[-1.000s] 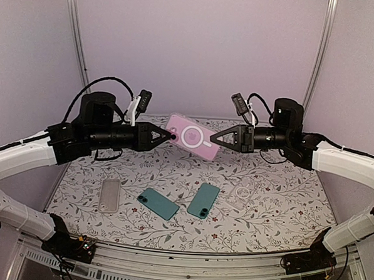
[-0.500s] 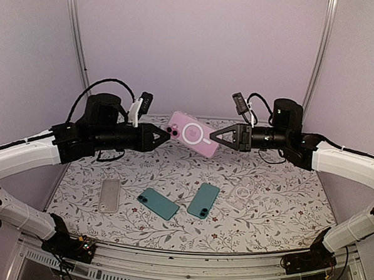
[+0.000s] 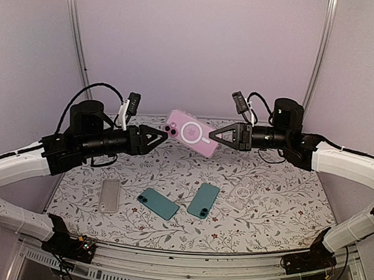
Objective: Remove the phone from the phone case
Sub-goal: Remove the phone from the bottom left corner of the phone case, then pass from the right arm to the left
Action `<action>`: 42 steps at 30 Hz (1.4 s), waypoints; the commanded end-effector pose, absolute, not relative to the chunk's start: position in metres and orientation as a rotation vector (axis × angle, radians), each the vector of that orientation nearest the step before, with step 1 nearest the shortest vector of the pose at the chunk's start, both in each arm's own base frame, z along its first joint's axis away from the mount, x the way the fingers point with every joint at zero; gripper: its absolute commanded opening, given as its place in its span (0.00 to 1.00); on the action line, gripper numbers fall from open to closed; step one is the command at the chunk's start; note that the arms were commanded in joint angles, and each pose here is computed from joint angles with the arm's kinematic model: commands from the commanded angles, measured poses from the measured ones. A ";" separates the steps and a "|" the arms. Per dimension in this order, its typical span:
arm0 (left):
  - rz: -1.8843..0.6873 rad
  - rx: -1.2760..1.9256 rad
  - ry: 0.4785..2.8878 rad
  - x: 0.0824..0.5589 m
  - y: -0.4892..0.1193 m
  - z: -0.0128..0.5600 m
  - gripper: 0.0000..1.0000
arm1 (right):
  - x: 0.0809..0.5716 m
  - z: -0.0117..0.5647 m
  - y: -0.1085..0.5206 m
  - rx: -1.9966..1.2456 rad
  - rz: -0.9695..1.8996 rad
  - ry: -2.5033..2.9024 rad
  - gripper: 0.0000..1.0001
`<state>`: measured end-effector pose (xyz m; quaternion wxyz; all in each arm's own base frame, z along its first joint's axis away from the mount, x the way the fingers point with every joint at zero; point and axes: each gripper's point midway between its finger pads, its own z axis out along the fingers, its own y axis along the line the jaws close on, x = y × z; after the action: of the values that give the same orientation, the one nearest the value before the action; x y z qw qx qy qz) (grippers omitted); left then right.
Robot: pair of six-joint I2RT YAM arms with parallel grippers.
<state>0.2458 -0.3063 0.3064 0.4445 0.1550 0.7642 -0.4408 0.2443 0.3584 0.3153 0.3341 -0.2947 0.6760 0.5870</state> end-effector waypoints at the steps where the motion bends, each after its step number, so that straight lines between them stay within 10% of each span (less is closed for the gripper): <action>1: -1.219 0.418 1.772 0.235 -0.314 0.332 0.65 | 0.226 0.353 0.358 -0.820 1.630 1.594 0.00; 42: -0.961 0.296 1.957 0.263 -0.314 0.305 0.39 | 0.233 0.339 0.384 -0.802 1.532 1.642 0.00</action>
<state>0.2598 -0.3120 0.3118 0.4530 0.1175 0.7730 -0.4283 0.2315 0.3804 0.3091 0.3232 -0.2956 0.6683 0.6013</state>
